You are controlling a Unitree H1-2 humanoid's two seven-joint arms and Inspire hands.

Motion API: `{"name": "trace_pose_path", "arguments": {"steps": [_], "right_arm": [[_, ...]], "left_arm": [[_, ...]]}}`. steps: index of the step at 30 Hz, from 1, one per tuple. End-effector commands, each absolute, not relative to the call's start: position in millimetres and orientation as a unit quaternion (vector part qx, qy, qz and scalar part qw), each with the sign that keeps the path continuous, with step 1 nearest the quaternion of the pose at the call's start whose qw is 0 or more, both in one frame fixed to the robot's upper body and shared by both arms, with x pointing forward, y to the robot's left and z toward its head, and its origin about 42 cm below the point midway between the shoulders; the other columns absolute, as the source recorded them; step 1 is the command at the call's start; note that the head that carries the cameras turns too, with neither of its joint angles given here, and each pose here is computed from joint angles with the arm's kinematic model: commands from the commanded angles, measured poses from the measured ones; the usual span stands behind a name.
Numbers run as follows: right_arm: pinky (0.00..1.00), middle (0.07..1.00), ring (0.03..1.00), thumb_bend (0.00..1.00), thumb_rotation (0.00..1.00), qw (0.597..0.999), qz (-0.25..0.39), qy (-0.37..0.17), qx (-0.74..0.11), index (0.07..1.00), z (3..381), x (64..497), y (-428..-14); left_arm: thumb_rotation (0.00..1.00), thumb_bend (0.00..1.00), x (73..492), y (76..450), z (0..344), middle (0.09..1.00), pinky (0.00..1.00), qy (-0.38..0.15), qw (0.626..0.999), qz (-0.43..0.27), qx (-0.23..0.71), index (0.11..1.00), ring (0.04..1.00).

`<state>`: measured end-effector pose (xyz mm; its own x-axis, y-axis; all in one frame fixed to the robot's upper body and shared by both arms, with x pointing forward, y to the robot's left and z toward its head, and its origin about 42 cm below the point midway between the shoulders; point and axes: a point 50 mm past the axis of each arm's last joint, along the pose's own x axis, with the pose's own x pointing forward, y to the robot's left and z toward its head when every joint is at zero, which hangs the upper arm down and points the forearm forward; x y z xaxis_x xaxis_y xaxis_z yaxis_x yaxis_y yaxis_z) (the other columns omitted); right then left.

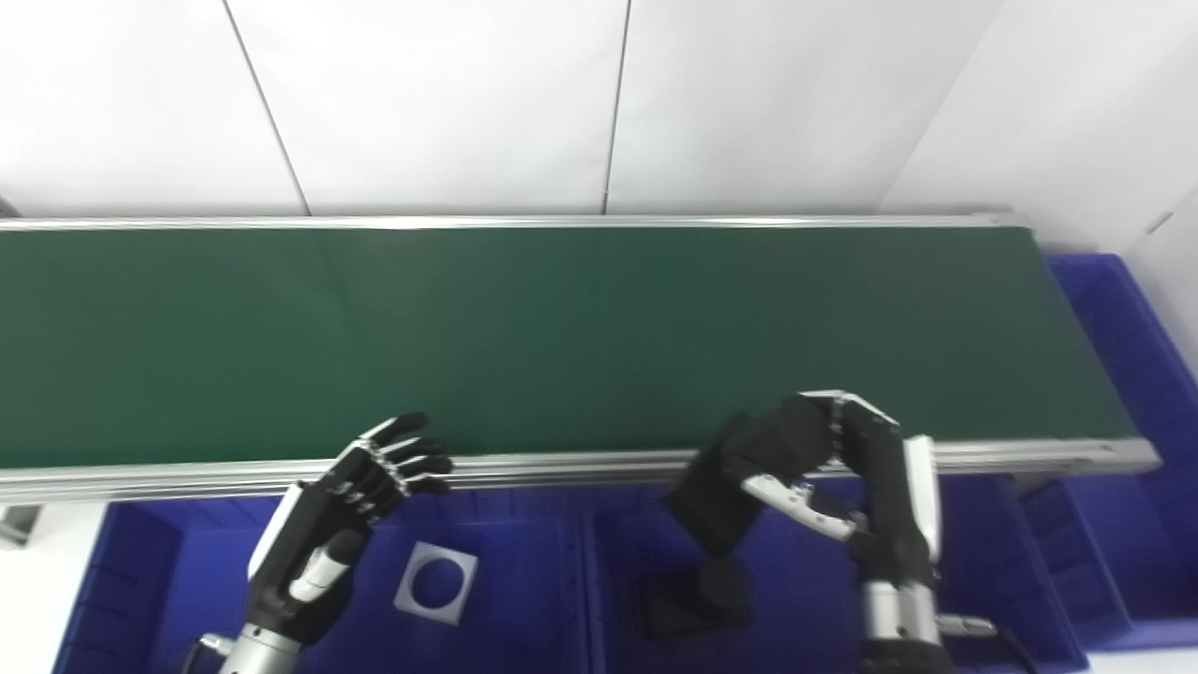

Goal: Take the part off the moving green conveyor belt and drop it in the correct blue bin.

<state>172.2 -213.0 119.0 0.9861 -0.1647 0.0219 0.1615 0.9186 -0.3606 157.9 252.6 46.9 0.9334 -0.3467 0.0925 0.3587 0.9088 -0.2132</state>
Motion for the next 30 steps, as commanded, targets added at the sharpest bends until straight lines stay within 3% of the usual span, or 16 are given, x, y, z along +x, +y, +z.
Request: {"name": "trace_pose_path", "arguments": {"steps": [1,9,23,30], "right_arm": [[0.37,0.511,0.416,0.52,0.0,0.979,-0.087,-0.038,-0.18,0.514,124,178,-209],[0.37,0.508,0.409,0.52,0.0,0.975,-0.091,0.0,-0.201,0.524,106,177,-207],[0.35,0.504,0.41,0.52,0.0,0.961,-0.161,0.011,-0.227,0.525,127,151,-218],[0.41,0.495,0.428,0.52,0.0,0.945,-0.179,0.018,-0.274,0.515,126,152,-230]], "left_arm": [[0.67,0.85,161,256,61,0.748,0.64,-0.05,0.973,-0.196,-0.114,0.824,0.71],[0.69,0.86,168,263,74,0.746,0.63,-0.048,0.971,-0.205,-0.116,0.825,0.698],[0.68,0.87,193,288,80,0.751,0.63,-0.044,0.97,-0.21,-0.117,0.831,0.698],[0.69,0.85,195,291,80,0.744,0.63,-0.043,0.97,-0.209,-0.114,0.827,0.69]]}}
